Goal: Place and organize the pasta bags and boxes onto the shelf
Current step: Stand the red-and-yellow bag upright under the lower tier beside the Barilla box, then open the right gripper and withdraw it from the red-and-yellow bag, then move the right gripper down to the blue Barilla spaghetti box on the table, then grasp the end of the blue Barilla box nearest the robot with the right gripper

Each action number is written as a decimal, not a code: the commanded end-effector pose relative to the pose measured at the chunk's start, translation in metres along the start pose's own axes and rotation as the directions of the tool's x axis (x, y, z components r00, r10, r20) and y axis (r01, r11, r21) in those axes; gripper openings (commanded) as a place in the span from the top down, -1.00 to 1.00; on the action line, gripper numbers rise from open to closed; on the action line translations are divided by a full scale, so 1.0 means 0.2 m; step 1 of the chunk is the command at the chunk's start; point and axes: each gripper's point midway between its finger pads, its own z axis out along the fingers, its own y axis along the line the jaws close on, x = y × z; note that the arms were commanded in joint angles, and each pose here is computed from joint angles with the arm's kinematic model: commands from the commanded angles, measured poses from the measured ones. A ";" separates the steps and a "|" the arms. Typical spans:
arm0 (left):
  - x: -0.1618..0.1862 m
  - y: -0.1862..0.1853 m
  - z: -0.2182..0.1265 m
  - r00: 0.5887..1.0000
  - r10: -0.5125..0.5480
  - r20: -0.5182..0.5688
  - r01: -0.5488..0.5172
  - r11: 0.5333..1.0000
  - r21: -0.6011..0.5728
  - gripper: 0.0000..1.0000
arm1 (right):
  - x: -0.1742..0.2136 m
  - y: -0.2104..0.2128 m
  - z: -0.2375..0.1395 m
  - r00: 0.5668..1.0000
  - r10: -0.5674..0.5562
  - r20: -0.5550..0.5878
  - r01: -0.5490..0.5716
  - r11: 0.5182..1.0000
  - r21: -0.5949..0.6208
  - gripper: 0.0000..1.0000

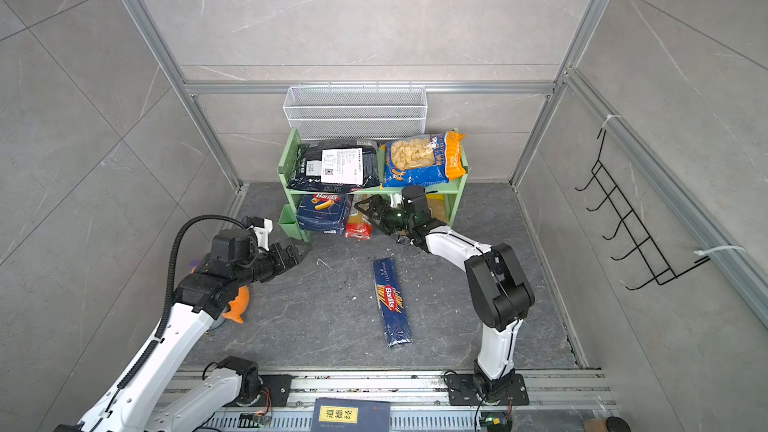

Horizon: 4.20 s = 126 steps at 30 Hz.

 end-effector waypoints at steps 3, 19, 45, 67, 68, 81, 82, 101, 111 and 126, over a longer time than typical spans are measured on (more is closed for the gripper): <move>-0.04 -0.05 -0.01 1.000 0.006 0.006 -0.006 1.000 0.026 -0.91 | -0.01 -0.02 -0.02 1.000 0.012 0.001 -0.012 1.000 -0.028 -0.89; -0.04 -0.05 0.02 1.000 0.003 -0.003 -0.002 1.000 0.030 -0.91 | 0.04 0.05 -0.10 0.999 0.034 0.004 -0.034 0.995 -0.090 -0.89; -0.01 -0.06 -0.06 1.000 -0.016 0.023 0.015 0.999 0.050 -0.91 | 0.27 0.11 -0.28 0.998 0.042 -0.045 -0.046 0.995 -0.085 -0.89; 0.09 0.00 -0.01 1.000 -0.029 -0.003 0.030 0.999 0.039 -0.91 | 0.96 -0.08 -0.66 0.952 -0.191 -0.238 0.266 0.900 0.345 -0.89; 0.09 0.00 0.00 1.000 -0.030 -0.007 0.030 0.999 0.036 -0.91 | 0.98 -0.12 -0.69 0.949 -0.193 -0.248 0.277 0.885 0.373 -0.89; 0.22 0.06 0.10 0.998 -0.023 -0.052 0.023 1.000 -0.001 -0.91 | 1.19 -0.43 -0.82 0.927 -0.167 -0.337 0.334 0.777 0.533 -0.89; 0.23 0.07 0.10 0.998 -0.023 -0.053 0.023 1.000 -0.003 -0.91 | 1.20 -0.45 -0.82 0.923 -0.169 -0.345 0.344 0.766 0.543 -0.88; 0.30 0.15 0.12 0.997 -0.027 -0.066 0.025 0.999 -0.031 -0.91 | 1.45 -0.69 -0.82 0.842 -0.228 -0.489 0.533 0.486 0.693 -0.88; 0.32 0.16 0.08 0.998 -0.023 -0.054 0.022 0.999 -0.027 -0.91 | 1.49 -0.80 -0.82 0.837 -0.241 -0.491 0.547 0.373 0.749 -0.69; 0.31 0.15 0.03 0.999 -0.026 -0.030 0.025 0.999 -0.025 -0.91 | 1.47 -0.66 -0.83 0.865 -0.285 -0.414 0.502 0.522 0.689 0.28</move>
